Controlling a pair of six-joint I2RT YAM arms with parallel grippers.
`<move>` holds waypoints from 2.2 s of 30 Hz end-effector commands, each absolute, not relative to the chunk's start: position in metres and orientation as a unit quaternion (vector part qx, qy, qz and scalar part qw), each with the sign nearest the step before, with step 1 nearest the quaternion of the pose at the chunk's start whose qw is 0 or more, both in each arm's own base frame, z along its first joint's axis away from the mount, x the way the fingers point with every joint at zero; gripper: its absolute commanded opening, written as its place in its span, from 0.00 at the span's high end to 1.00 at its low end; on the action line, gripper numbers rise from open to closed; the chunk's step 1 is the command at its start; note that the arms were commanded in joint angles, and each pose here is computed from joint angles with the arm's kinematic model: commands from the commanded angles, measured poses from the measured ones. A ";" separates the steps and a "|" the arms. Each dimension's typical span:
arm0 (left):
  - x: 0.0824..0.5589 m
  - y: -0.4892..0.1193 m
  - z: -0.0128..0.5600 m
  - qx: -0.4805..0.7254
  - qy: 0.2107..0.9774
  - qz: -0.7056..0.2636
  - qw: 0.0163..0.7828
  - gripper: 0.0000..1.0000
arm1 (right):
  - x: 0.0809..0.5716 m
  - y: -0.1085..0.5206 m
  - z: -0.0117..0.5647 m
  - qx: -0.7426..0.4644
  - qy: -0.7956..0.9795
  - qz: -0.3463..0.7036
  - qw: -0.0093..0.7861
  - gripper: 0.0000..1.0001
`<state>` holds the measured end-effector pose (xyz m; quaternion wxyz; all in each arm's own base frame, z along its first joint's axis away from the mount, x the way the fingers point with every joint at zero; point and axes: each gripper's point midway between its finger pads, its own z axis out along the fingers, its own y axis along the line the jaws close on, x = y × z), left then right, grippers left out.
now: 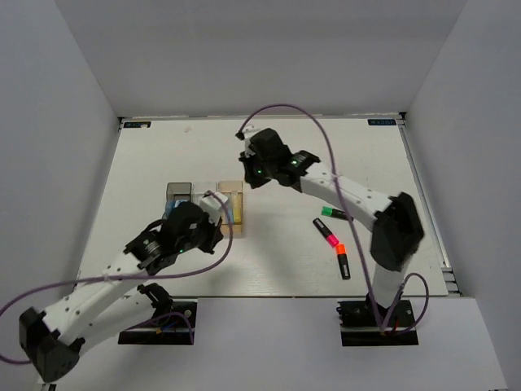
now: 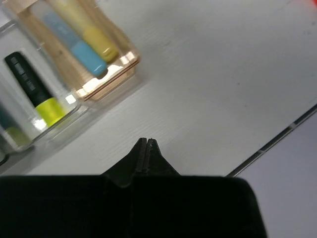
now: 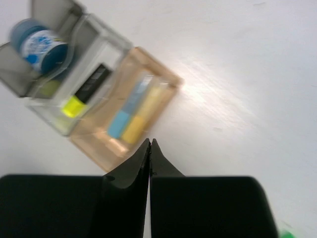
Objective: Sort the stationery into containers
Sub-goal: Place the pen in the storage box, then move the pen to the center of the board.
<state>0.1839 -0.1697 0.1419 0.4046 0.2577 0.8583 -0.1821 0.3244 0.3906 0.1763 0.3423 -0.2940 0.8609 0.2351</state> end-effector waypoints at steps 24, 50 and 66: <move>0.256 -0.426 0.106 -0.182 0.929 -0.258 0.191 0.11 | 0.295 0.061 0.129 -0.128 0.932 0.033 0.337 0.58; 0.261 -0.533 0.081 -0.162 0.910 -0.357 0.135 0.98 | 0.291 0.036 0.168 -0.087 0.901 0.028 0.424 0.53; 0.244 -0.502 0.035 -0.172 0.929 -0.308 0.111 1.00 | 0.291 0.033 0.168 -0.078 0.899 0.031 0.429 0.53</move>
